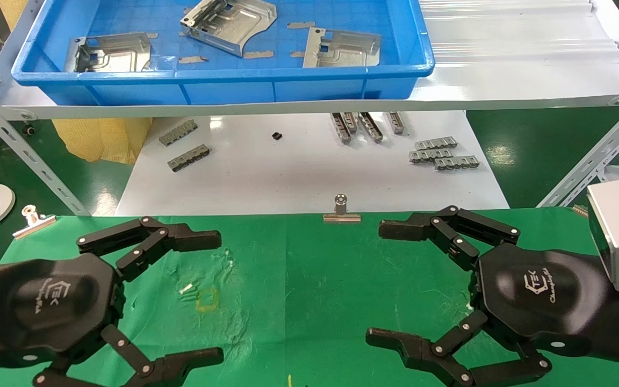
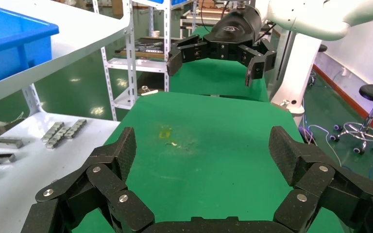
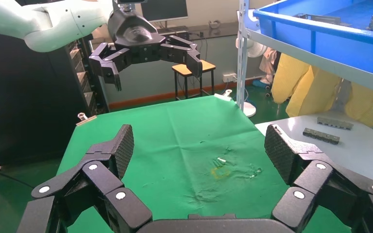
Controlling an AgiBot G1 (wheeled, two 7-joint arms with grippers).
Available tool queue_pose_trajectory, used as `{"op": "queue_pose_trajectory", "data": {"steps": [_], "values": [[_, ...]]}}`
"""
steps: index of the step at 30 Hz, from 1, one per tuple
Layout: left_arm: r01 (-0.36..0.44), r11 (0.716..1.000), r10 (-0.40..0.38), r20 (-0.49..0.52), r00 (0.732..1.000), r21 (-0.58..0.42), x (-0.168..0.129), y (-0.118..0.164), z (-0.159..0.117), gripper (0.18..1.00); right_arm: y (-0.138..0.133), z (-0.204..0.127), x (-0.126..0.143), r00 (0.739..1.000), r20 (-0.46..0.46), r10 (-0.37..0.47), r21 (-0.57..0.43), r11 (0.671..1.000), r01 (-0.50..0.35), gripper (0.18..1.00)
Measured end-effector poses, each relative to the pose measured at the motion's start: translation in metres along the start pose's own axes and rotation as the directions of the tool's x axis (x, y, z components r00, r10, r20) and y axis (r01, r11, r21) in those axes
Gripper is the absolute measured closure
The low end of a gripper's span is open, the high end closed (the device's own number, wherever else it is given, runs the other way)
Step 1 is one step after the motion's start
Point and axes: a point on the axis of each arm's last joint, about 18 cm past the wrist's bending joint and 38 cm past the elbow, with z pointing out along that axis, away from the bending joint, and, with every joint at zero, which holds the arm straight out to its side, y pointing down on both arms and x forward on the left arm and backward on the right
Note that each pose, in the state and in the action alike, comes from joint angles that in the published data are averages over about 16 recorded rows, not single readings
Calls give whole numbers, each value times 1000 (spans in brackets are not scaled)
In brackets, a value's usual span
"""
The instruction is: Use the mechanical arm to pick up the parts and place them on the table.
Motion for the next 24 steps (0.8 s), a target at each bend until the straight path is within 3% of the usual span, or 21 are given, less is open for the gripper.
{"op": "queue_pose_trajectory", "data": {"steps": [17, 24], "values": [[0, 1000, 0, 0, 1000, 0, 0, 0, 0, 183, 0, 0, 0, 1000, 0, 0, 0, 1000, 0, 191], [0, 1000, 0, 0, 1000, 0, 0, 0, 0, 183, 0, 0, 0, 1000, 0, 0, 0, 1000, 0, 242]]}}
